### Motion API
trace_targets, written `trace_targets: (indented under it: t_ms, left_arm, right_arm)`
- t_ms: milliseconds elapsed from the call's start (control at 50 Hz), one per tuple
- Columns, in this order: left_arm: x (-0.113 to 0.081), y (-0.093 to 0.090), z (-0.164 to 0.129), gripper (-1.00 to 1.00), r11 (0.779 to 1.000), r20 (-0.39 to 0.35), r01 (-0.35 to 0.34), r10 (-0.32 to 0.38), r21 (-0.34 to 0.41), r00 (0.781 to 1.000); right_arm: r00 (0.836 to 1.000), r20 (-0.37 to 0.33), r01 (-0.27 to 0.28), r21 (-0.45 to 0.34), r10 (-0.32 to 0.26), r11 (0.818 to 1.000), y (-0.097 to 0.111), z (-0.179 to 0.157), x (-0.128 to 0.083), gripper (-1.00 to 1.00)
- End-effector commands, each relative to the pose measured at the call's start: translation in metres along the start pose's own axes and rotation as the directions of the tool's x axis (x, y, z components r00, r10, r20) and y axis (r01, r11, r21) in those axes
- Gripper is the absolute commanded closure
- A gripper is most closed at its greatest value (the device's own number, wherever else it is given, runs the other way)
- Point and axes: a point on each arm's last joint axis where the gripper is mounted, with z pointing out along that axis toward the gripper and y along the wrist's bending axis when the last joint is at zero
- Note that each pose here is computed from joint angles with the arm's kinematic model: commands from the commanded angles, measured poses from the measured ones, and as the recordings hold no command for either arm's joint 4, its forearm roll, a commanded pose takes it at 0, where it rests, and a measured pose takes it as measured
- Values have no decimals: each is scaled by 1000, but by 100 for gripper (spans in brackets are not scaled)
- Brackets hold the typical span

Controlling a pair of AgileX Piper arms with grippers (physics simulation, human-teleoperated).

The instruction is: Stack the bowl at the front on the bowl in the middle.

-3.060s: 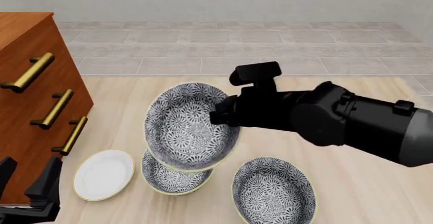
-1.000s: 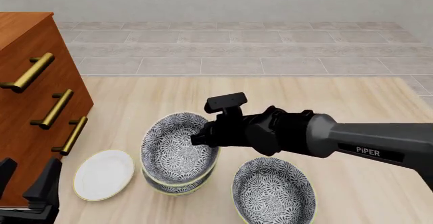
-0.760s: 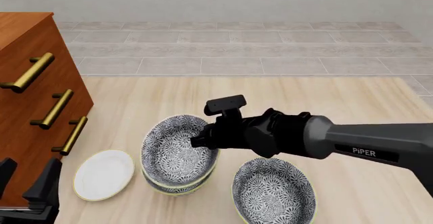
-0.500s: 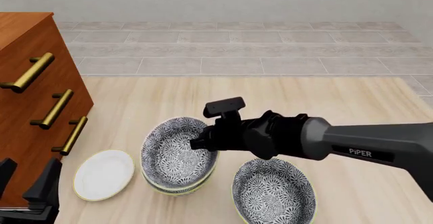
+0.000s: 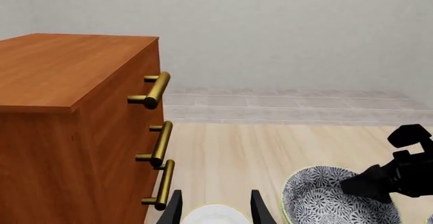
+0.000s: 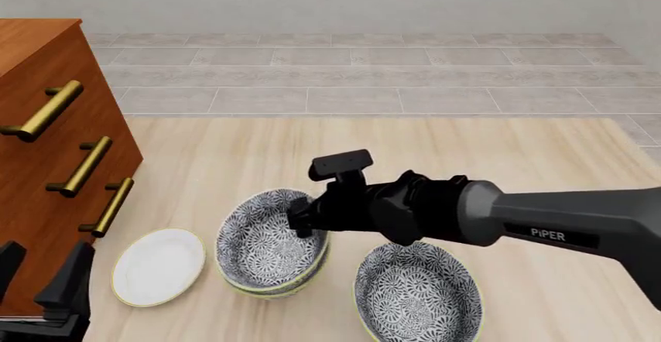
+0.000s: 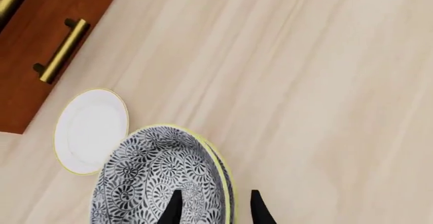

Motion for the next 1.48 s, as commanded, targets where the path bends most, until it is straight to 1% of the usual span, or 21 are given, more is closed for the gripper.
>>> trace_targets:
  t_ms: [20, 280, 400, 580, 740, 760, 900, 1040, 1260, 1280, 1480]
  left_arm:
    - [0, 0, 0, -100, 1000, 0, -1, 1, 0, 1000]
    - [0, 0, 0, -100, 1000, -2, -3, 3, 3, 1000]
    - [0, 0, 0, -100, 1000, -1, -1, 1, 3, 1000]
    - [0, -1, -1, -100, 1000, -1, -1, 1, 8, 1000]
    - [0, -1, -1, -100, 1000, 1, -2, 2, 9, 1000]
    - [0, -1, -1, -100, 1000, 0, -1, 1, 10, 1000]
    - [0, -1, -1, -100, 1000, 0, 2, -2, 11, 1000]
    - [0, -1, -1, -100, 1000, 2, 2, -2, 11, 1000]
    - [0, -1, -1, -100, 1000, -2, 3, -3, 14, 1000]
    - [0, -1, -1, -100, 1000, -1, 3, -3, 15, 1000]
    - [1, -1, -1, -100, 1000, -3, 4, -4, 16, 1000]
  right_arm:
    - [1000, 6, -7, -6, 7, 1000, 2, -2, -1, -100]
    - [1000, 13, -4, -2, 4, 1000, -1, -4, -2, -100]
    - [999, 34, 7, -7, -7, 1000, 0, -15, -8, -100]
    - [996, 90, 29, -23, -27, 999, 4, -47, -20, -100]
    - [990, 132, 51, -34, -46, 998, 7, -72, -26, -100]
    - [989, 138, 50, -40, -44, 998, 9, -78, -28, -100]
    - [984, 170, 58, -45, -50, 997, 9, -97, -33, -100]
    - [974, 218, 72, -48, -60, 996, 9, -123, -40, -100]
    - [959, 279, 76, -60, -56, 995, 11, -159, -47, -100]
    - [954, 293, 79, -59, -59, 995, 10, -165, -47, -100]
    - [935, 349, 86, -57, -61, 995, 7, -197, -52, -100]
